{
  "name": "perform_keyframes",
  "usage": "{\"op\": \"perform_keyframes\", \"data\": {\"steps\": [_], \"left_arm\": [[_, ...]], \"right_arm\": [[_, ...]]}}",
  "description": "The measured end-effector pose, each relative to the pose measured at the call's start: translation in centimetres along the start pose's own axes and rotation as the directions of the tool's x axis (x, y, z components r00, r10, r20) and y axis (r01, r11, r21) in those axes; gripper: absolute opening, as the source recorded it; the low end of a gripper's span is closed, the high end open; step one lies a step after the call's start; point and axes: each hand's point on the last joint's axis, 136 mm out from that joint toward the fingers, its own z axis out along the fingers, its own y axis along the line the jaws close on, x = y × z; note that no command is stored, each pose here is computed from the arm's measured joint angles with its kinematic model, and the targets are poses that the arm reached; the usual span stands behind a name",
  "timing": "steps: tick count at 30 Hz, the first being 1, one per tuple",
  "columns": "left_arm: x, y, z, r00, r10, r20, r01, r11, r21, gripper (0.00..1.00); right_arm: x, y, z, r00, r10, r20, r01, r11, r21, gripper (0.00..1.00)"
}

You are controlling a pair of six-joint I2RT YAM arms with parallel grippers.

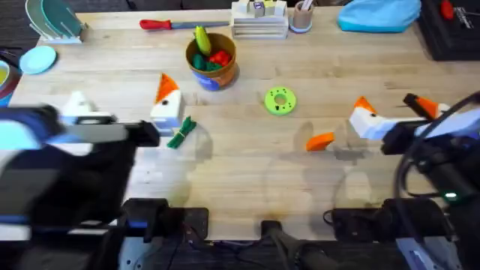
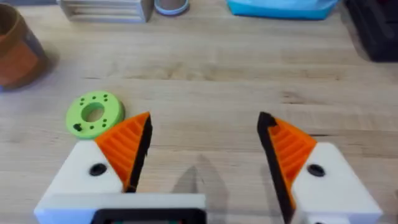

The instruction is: Pick up the gripper from the table and insert it into the empty holder that is missing its gripper. Then pick up a screw, insert it into the mounting hole, and use the screwdriver to tighten it. Finally, clean up the table by picking up the vegetable and placing it into the bucket.

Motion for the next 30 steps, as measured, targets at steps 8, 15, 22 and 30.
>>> {"op": "perform_keyframes", "data": {"steps": [8, 15, 22, 30], "left_arm": [[-1.2, 0.8, -1.3, 0.932, 0.012, -0.363, -0.031, 0.998, -0.047, 0.993], [0.4, 1.0, 1.0, 0.798, 0.043, -0.602, -0.077, 0.997, -0.031, 0.993], [5.0, 1.1, 1.5, 0.634, 0.05, -0.772, -0.091, 0.996, -0.011, 0.993], [8.9, 0.5, 2.4, 0.477, 0.07, -0.876, -0.09, 0.995, 0.03, 0.152]], "right_arm": [[-7.0, 0.1, -3.1, 0.986, 0.005, -0.169, -0.005, 1.0, 0.003, 0.992], [-10.6, 0.2, -3.3, 0.982, 0.008, -0.189, -0.007, 1.0, 0.003, 0.991], [-10.2, 0.2, -3.3, 0.979, 0.008, -0.205, -0.008, 1.0, 0.004, 0.991], [-10.1, 0.2, -3.3, 0.978, 0.009, -0.209, -0.008, 1.0, 0.004, 0.992]]}}
